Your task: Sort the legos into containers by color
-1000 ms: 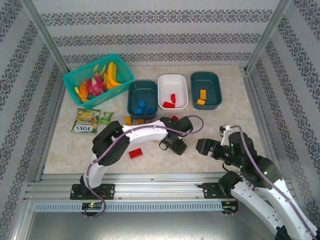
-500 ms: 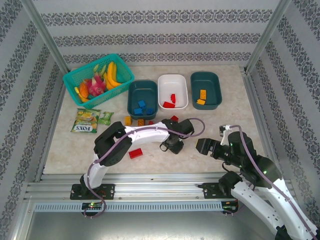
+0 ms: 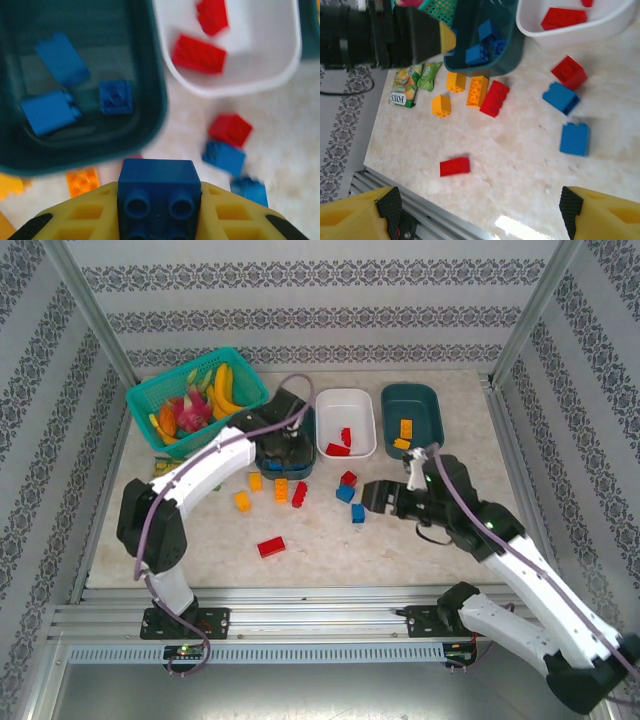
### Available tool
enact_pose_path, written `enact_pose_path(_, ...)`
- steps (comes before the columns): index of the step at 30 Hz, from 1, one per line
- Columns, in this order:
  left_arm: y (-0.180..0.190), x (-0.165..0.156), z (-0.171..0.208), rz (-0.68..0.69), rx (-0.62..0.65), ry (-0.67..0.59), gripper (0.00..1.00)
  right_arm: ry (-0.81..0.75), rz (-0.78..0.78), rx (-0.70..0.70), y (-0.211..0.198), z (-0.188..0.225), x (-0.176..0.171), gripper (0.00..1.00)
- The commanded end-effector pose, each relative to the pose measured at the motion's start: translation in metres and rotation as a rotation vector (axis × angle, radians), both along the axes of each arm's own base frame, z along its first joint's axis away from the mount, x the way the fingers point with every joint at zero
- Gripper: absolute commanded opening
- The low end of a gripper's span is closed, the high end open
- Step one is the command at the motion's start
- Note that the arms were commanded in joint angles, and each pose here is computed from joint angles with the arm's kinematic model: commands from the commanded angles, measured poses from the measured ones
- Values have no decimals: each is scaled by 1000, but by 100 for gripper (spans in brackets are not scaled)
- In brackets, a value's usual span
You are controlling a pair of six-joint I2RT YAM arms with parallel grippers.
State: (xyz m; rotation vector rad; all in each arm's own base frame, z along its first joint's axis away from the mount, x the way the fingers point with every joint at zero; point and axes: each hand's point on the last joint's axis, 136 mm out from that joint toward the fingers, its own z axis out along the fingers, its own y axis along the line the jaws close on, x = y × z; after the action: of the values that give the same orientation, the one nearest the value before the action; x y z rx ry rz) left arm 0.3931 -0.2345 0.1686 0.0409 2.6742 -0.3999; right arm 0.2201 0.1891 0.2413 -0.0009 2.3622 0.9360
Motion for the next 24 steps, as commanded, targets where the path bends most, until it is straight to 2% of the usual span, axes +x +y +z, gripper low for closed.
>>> enact_pose_path(1,0,36,-22,32,-36,56,28,-134,45,96,31,33,33,86)
enact_pose_path(5,2,84,-43,63,-43,70,28,-133,-15,150,45,32,79,87)
enact_pose_path(8,7,107,-60,99,-42,103,28,-98,-55,162,50,28,105,87)
enact_pose_path(15,11,120,-95,156,-66,179,29,-34,-98,136,57,17,137,87)
enact_pose_path(19,8,116,-108,166,-85,221,43,22,-94,116,62,0,141,87)
enact_pose_path(20,8,116,-108,168,-87,223,48,34,-94,107,62,-4,142,87)
enact_pose_path(24,7,119,-96,163,-108,204,60,44,-82,70,63,-12,140,86)
